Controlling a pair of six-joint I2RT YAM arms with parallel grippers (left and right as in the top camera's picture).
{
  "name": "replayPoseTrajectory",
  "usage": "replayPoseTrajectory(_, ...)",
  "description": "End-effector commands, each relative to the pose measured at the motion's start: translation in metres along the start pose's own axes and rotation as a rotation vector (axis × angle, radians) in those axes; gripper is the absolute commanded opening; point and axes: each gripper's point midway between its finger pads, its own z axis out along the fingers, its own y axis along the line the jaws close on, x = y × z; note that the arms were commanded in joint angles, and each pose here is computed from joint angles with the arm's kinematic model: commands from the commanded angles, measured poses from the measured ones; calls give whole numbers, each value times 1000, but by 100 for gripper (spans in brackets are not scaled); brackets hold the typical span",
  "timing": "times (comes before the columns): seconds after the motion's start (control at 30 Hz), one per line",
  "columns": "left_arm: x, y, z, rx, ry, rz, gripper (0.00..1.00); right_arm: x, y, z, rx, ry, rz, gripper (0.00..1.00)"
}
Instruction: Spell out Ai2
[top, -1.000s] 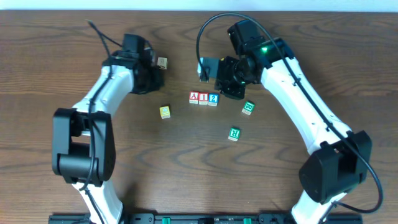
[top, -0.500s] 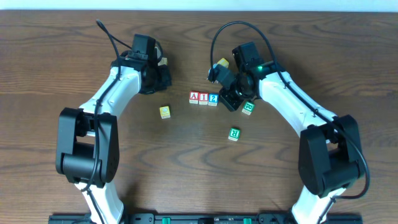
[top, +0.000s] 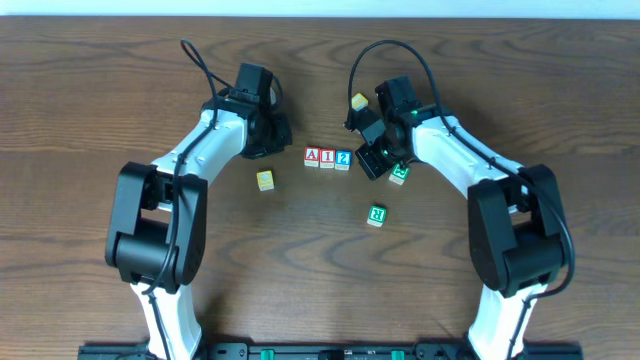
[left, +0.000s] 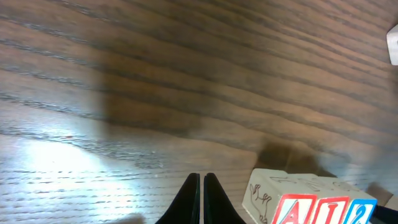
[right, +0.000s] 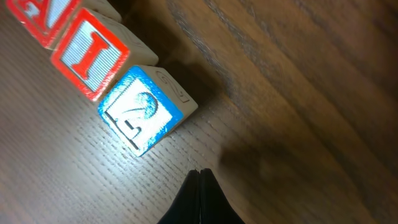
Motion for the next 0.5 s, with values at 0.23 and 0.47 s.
replayPoseTrajectory(0.23,5,-9,9,-3,6,-19,6,-4,4,11,-42,-19,46,1)
replayPoseTrajectory(0.47,5,-9,9,-2,8,-21,6,-9,9,12,-43,-32,29,1)
